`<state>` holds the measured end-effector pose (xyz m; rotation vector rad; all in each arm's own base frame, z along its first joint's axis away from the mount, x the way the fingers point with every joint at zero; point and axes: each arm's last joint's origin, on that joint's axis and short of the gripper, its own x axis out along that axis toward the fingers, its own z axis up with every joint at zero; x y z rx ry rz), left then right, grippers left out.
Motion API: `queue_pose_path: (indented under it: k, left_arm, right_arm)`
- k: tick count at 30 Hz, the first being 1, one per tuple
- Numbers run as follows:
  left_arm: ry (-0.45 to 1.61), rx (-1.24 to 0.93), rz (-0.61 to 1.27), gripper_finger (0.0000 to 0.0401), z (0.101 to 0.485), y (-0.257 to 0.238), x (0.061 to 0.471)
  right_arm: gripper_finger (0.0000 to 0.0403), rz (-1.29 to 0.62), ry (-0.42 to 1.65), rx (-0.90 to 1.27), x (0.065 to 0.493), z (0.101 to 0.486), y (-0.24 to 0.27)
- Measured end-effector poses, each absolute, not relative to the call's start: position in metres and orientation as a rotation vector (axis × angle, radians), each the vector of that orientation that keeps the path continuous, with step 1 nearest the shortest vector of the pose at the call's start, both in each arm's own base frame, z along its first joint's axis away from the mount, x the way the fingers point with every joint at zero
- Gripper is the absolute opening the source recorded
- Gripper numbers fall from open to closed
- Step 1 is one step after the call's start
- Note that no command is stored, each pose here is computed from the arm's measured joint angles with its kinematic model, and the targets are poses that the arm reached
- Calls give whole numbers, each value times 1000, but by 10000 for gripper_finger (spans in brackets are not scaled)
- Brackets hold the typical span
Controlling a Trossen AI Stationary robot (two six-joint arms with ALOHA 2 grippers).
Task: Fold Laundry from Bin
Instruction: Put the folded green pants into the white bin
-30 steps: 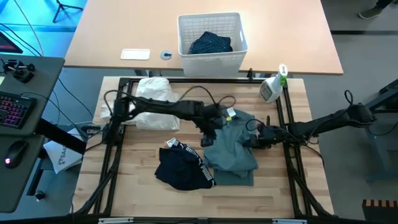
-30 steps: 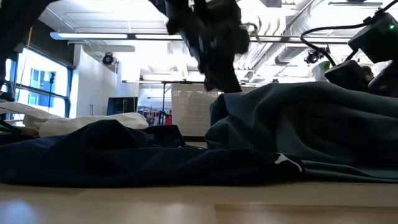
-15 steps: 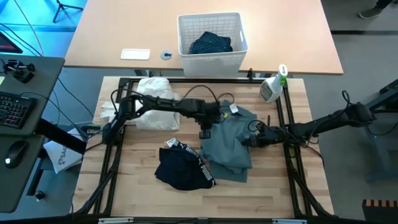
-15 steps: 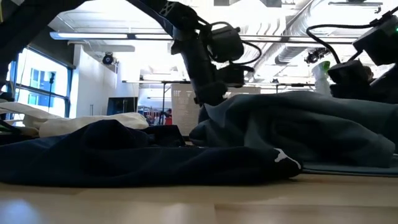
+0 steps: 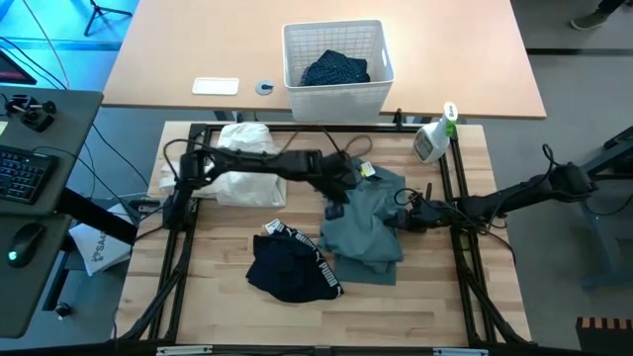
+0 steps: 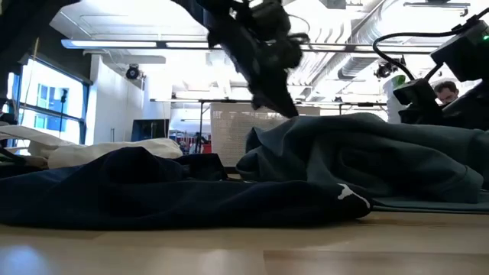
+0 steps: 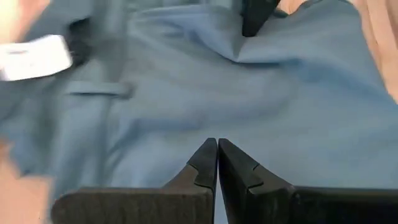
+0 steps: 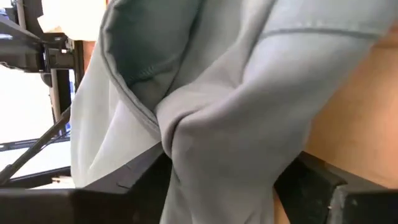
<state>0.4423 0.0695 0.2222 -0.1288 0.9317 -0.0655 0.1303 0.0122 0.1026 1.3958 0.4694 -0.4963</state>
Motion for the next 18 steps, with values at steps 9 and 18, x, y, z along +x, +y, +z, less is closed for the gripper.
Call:
queue_pose_path:
  k: [9,18]
  left_arm:
    - [901,-142,-97,0,163,44,475]
    - [932,-64,-114,0,140,56,477]
  right_arm:
    - [339,-430,424,1499,135,109,14]
    - [323,-538,393,1514,137,101,12]
